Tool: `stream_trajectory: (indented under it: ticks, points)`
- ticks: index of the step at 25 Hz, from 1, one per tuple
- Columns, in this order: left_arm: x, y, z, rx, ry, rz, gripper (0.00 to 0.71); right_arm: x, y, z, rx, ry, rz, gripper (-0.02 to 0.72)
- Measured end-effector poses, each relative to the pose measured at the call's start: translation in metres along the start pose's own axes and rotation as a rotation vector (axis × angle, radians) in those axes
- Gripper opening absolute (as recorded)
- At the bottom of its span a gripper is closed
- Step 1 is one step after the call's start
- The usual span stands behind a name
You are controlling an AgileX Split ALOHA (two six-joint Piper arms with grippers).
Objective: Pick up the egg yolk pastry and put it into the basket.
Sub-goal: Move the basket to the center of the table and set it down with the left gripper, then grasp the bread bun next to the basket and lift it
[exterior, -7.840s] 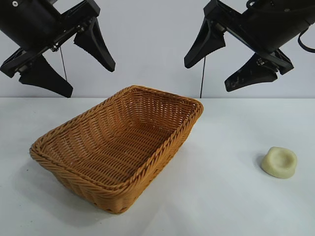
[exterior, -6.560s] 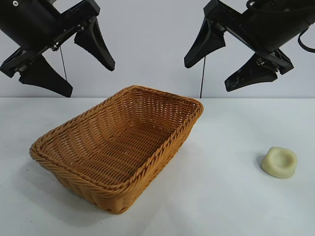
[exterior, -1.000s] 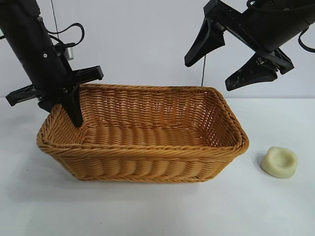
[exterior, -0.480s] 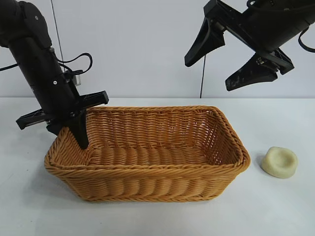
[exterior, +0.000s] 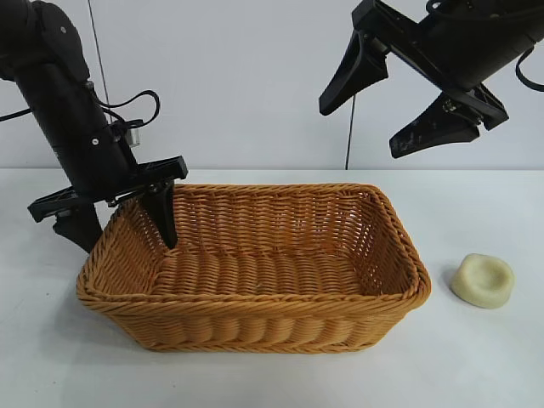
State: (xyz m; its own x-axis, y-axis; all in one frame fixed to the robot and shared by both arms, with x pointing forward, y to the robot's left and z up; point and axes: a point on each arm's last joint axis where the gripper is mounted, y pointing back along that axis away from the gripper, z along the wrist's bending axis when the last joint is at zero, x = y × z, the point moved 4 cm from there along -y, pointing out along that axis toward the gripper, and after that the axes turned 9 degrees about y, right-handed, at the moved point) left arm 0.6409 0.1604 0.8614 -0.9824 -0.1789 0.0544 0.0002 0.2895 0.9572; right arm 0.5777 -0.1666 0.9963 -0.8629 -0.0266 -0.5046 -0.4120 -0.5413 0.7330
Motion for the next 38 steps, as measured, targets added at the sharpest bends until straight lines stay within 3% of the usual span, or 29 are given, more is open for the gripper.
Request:
stream_trajectory:
  ticks: [5, 13, 17, 22, 29, 32, 35, 38]
  points:
    - [-0.001, 0.021, -0.006, -0.002, -0.031, -0.022, 0.660, 0.000, 0.000, 0.000, 0.000, 0.001, 0.000, 0.647]
    - [-0.012, 0.100, -0.031, 0.007, -0.131, -0.138, 0.664, 0.000, 0.000, 0.000, 0.001, -0.002, 0.001, 0.647]
    - [-0.018, 0.122, -0.033, -0.031, -0.163, -0.189, 0.664, 0.000, 0.000, 0.000, 0.001, -0.002, 0.001, 0.647]
    - [-0.025, 0.129, -0.012, -0.147, -0.150, -0.207, 0.664, 0.000, 0.000, 0.000, 0.002, 0.000, 0.002, 0.647]
    - [-0.050, 0.150, 0.055, -0.223, -0.017, -0.256, 0.664, 0.000, 0.000, 0.000, 0.002, 0.001, 0.002, 0.647]
    - [-0.055, 0.156, 0.074, -0.233, 0.024, -0.265, 0.664, 0.000, 0.000, 0.000, 0.002, 0.001, 0.002, 0.647]
    - [-0.056, 0.158, 0.080, -0.234, 0.037, -0.268, 0.664, 0.000, 0.000, 0.000, 0.002, 0.001, 0.002, 0.647]
    - [-0.053, 0.164, 0.077, -0.227, 0.027, -0.278, 0.664, 0.001, 0.000, 0.000, 0.001, 0.001, 0.005, 0.647]
